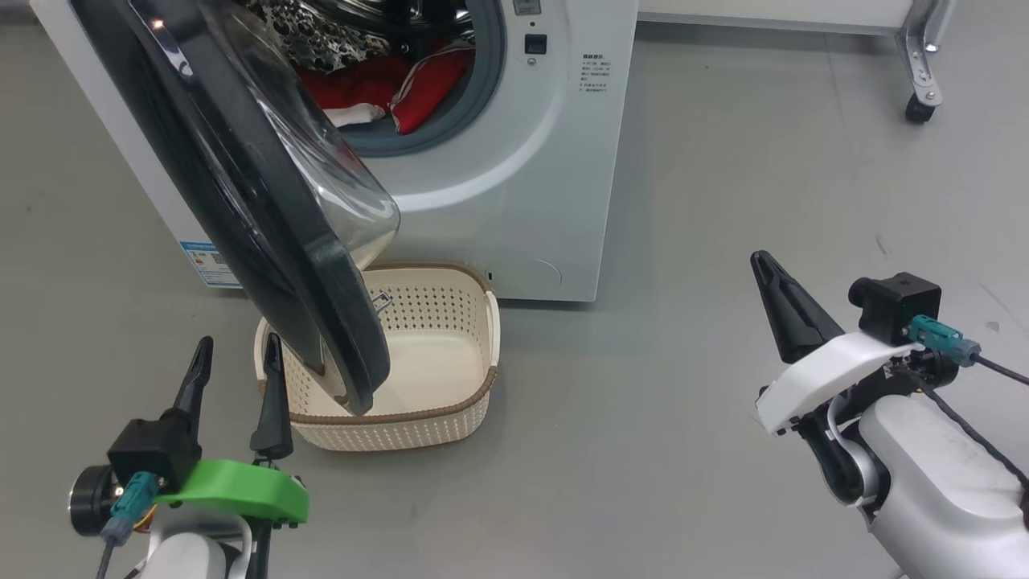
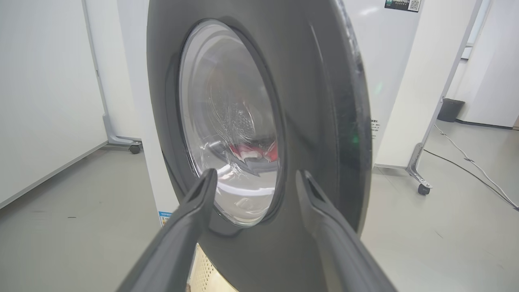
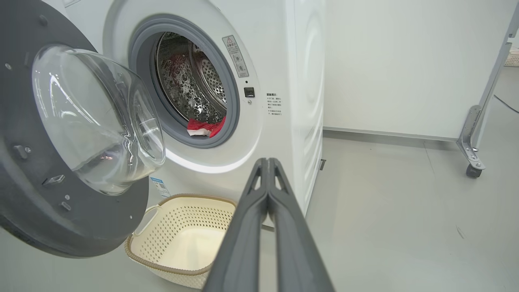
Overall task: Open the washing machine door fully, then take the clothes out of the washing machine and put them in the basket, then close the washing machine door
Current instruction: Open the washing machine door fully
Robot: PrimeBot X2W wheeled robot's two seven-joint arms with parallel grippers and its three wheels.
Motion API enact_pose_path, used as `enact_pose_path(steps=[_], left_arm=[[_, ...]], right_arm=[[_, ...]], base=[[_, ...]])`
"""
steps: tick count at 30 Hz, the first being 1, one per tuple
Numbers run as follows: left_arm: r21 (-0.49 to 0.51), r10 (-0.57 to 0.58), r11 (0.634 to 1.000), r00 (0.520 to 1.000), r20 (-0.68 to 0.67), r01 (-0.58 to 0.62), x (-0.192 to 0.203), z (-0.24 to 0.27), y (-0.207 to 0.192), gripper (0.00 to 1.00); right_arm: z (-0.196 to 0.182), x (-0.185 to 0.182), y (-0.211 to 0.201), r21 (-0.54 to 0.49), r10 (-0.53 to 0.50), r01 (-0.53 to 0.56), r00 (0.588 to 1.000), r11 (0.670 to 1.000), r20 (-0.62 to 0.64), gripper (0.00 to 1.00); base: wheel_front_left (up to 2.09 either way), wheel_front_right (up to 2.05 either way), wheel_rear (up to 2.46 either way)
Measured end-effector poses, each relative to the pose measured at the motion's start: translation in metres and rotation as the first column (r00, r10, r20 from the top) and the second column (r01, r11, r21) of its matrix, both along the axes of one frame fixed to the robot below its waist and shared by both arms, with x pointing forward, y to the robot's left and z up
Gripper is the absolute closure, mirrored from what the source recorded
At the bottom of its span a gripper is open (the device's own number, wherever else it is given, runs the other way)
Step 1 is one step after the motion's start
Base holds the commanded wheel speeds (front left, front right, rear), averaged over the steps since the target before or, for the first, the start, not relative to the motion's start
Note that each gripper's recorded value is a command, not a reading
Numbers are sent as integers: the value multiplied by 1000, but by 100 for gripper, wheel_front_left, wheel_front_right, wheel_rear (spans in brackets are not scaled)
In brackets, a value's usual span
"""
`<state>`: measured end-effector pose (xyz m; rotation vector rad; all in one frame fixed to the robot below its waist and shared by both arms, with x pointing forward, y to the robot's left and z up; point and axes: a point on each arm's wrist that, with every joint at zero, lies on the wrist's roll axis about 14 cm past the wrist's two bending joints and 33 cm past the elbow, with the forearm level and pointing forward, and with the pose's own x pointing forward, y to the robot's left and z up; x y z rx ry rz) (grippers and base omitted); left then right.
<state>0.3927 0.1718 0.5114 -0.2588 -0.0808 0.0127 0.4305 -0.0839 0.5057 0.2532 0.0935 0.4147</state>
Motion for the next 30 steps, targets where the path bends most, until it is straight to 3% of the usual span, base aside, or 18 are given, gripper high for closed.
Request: enact_pose_path(steps=[8,15,16,18,30], left_arm=[[-5,0,1000,1000,-7,0,-6,-3,0,0],[-7,-6,1000,1000,-5,6,-9,-3,-2,0],[-7,-8,1000,1000,-3,8,-9,-2,-3,0],[-8,-11,1000,1000,0,11,-8,-1,-4,0],[-11,-17,1000,1000,-4,17,-5,-3,-6,0]], right_arm=[[-6,-17,-20,31,-102,102,995,994,-22,100],[18,-22,-31,44,-152,149,986,988,69,100],[18,-24,-33,37,-156,154,985,987,77,84],[18,-28,-37,28,-170,168,982,985,85,0],[9,-43,-42,8,-197,197,976,980,90,0]], base=[[0,0,0],[0,0,0],[0,0,0],[0,0,0],[0,0,0]])
